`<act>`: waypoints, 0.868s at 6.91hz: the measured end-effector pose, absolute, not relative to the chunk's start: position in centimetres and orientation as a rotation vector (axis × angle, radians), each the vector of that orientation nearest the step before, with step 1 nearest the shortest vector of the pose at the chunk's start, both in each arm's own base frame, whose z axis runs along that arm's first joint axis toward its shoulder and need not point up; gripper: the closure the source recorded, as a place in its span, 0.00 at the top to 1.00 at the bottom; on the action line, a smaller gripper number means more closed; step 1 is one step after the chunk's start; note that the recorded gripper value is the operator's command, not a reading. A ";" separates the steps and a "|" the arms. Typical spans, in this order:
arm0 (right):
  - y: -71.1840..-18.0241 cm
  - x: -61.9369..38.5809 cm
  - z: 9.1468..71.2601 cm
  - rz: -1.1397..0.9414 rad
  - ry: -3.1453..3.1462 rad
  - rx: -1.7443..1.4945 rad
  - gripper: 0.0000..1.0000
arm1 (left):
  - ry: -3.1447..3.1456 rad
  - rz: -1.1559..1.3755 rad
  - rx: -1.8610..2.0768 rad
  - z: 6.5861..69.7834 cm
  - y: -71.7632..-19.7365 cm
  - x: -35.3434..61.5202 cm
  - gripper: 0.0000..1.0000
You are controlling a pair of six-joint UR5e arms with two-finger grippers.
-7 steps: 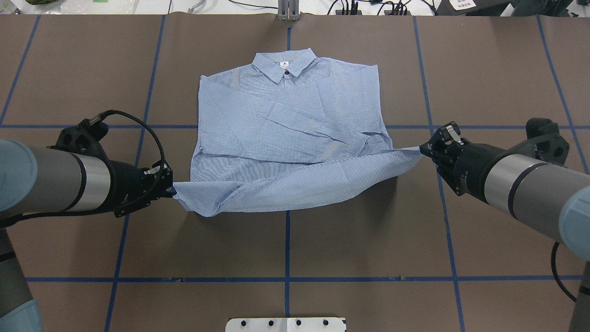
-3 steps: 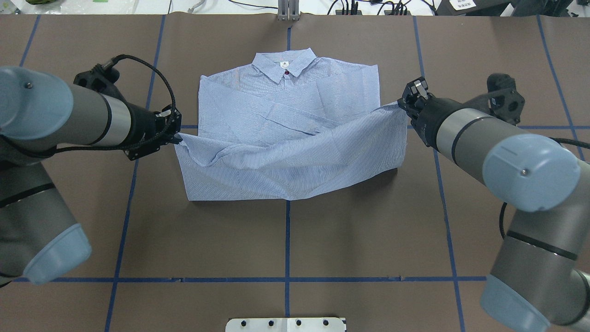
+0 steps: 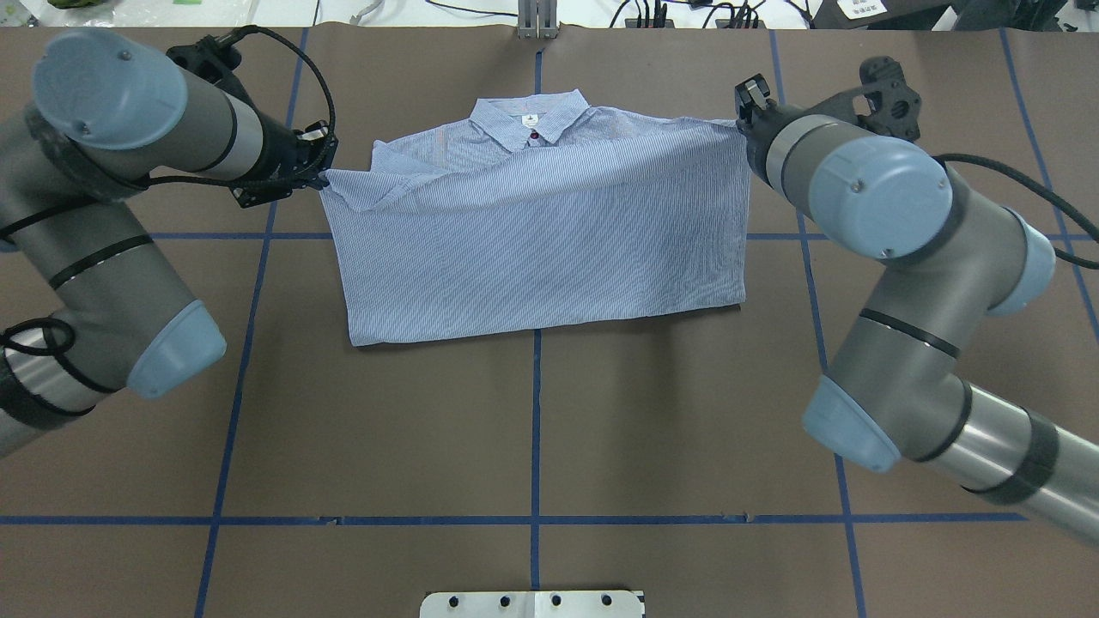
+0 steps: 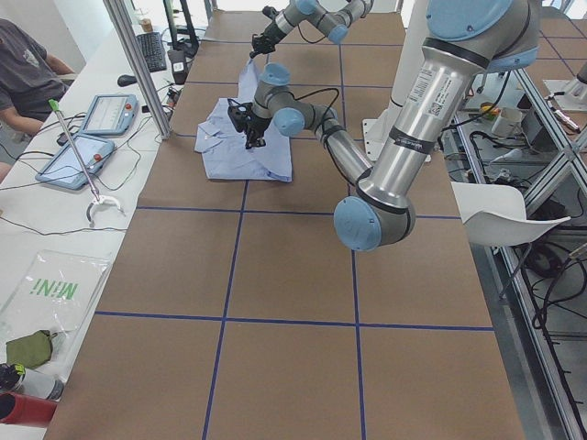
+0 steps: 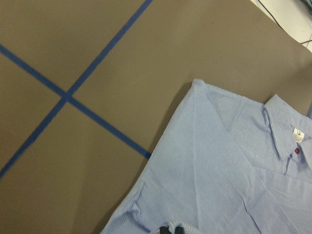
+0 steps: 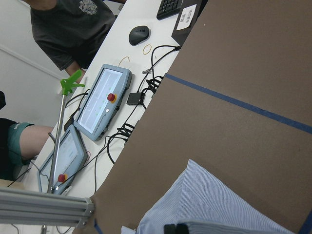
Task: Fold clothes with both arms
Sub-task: 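Lay the folded hem down near the collar and release with both grippers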
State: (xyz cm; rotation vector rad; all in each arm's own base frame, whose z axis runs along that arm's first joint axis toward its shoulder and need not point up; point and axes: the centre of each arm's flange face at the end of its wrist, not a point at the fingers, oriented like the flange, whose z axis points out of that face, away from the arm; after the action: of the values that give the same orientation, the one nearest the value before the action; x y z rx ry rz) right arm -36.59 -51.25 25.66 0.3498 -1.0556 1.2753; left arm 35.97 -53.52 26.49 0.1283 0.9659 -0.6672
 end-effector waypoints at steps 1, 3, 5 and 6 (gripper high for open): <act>-54.1 -38.2 26.9 1.281 -1.004 0.343 0.00 | 0.978 -0.660 0.143 27.6 -55.7 37.4 0.00; -57.8 -40.1 29.2 1.283 -0.978 0.310 0.00 | 0.987 -0.650 0.161 29.6 -59.8 40.8 0.00; -61.3 -42.5 31.1 1.283 -0.974 0.281 0.00 | 0.979 -0.627 0.182 31.8 -61.9 42.1 0.00; -62.7 -43.9 32.2 1.281 -0.963 0.271 0.00 | 0.980 -0.623 0.188 32.1 -62.2 42.2 0.00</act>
State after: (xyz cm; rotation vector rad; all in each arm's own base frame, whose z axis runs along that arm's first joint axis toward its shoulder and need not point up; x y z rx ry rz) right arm -43.92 -62.70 32.19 0.2711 -0.9626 1.2814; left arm 42.18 -62.21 32.12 0.1885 0.9800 -0.6227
